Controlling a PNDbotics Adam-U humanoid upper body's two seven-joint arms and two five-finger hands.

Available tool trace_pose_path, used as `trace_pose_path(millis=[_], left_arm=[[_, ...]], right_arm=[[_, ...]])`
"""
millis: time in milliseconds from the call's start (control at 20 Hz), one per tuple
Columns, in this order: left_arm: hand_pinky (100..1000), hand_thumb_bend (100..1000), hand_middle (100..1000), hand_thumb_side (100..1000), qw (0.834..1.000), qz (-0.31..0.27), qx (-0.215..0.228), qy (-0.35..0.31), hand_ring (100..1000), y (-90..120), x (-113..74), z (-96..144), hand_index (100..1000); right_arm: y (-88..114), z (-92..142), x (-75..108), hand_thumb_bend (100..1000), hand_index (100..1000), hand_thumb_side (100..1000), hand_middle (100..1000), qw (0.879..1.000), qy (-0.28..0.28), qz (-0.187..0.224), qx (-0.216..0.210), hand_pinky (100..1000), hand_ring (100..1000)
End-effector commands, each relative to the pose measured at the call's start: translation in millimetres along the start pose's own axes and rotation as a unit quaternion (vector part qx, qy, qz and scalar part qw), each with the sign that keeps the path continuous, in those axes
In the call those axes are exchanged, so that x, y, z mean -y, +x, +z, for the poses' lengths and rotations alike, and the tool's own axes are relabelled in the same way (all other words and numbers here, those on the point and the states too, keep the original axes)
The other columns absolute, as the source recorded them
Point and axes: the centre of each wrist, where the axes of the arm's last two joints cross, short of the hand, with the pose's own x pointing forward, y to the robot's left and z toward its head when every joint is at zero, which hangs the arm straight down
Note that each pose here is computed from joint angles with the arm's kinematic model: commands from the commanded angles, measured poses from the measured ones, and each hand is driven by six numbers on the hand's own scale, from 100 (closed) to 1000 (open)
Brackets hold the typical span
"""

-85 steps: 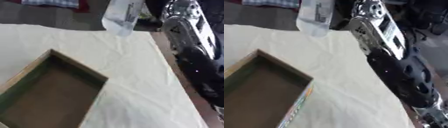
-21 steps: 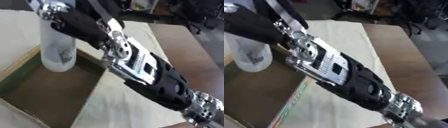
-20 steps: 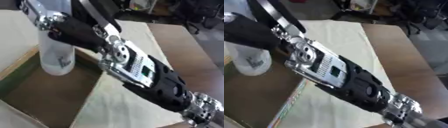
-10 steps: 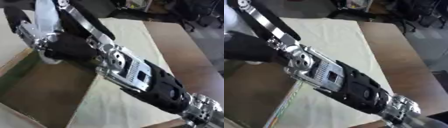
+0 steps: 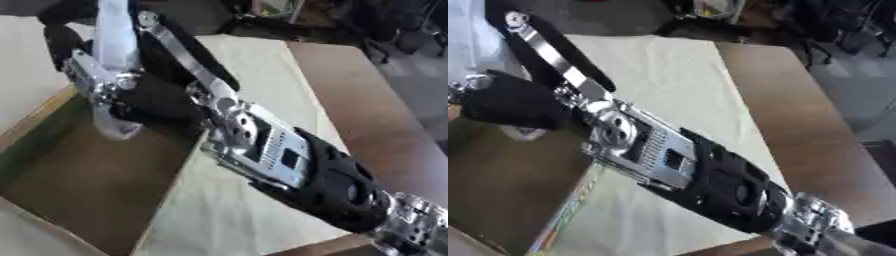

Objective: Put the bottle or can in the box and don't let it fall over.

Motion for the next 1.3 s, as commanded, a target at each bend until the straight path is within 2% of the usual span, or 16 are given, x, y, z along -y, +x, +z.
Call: trace_pose_path(millis=[50, 150, 300, 500, 650, 950, 1150, 1200, 1250, 1300], left_arm=[[1000, 437, 1000, 581, 1.000, -0.012, 0.016, 0.002, 1000, 10, -4.8, -6, 726], [1000, 437, 1000, 582, 1.000, -0.014, 0.015, 0.004, 1000, 9, -6.6, -6, 727], [1000, 437, 1000, 584, 1.000, -0.014, 0.015, 0.009, 1000, 9, -10.0, -7, 727], [1000, 439, 1000, 581, 0.999, -0.013, 0.025, 0.029, 1000, 14, -18.7, -8, 728], [1000, 435, 1000, 583, 0.998, -0.029, 0.035, 0.035, 1000, 19, -28.9, -8, 729], [1000, 417, 1000, 576, 0.995, -0.091, 0.052, 0.004, 1000, 25, -53.8, -11, 728], [1000, 415, 1000, 566, 0.992, -0.105, 0.068, -0.014, 1000, 30, -61.7, -13, 727], [1000, 462, 1000, 604, 0.992, -0.107, 0.072, -0.016, 1000, 31, -62.7, -12, 727], [1000, 413, 1000, 564, 0.991, -0.109, 0.075, -0.019, 1000, 32, -63.5, -12, 727], [1000, 412, 1000, 563, 0.991, -0.111, 0.077, -0.021, 1000, 32, -64.0, -12, 727]], right_arm=[[4, 2, 3.5, 100, 718, 470, 1000, 1.000, 0.009, -0.019, 0.007, 798, 1000], [1, 6, 3.2, 100, 714, 470, 1000, 0.999, 0.016, -0.028, 0.002, 842, 1000], [-5, 12, 1.7, 100, 672, 470, 959, 0.999, 0.010, -0.048, -0.009, 790, 950], [-10, 18, 0.3, 100, 619, 470, 900, 0.996, -0.003, -0.084, -0.032, 777, 888], [-13, 22, 0.8, 100, 614, 470, 898, 0.995, -0.012, -0.091, -0.046, 783, 886], [-20, 29, -1.6, 100, 625, 478, 914, 0.994, -0.010, -0.073, -0.086, 817, 902], [-39, 32, -3.4, 100, 632, 504, 933, 0.991, 0.000, -0.046, -0.123, 836, 922], [-44, 33, -3.9, 100, 634, 505, 936, 0.991, 0.002, -0.039, -0.127, 842, 927], [-49, 33, -4.6, 100, 636, 502, 941, 0.991, 0.007, -0.033, -0.131, 848, 933], [-52, 33, -5.4, 100, 653, 512, 964, 0.991, 0.012, -0.027, -0.132, 873, 958]])
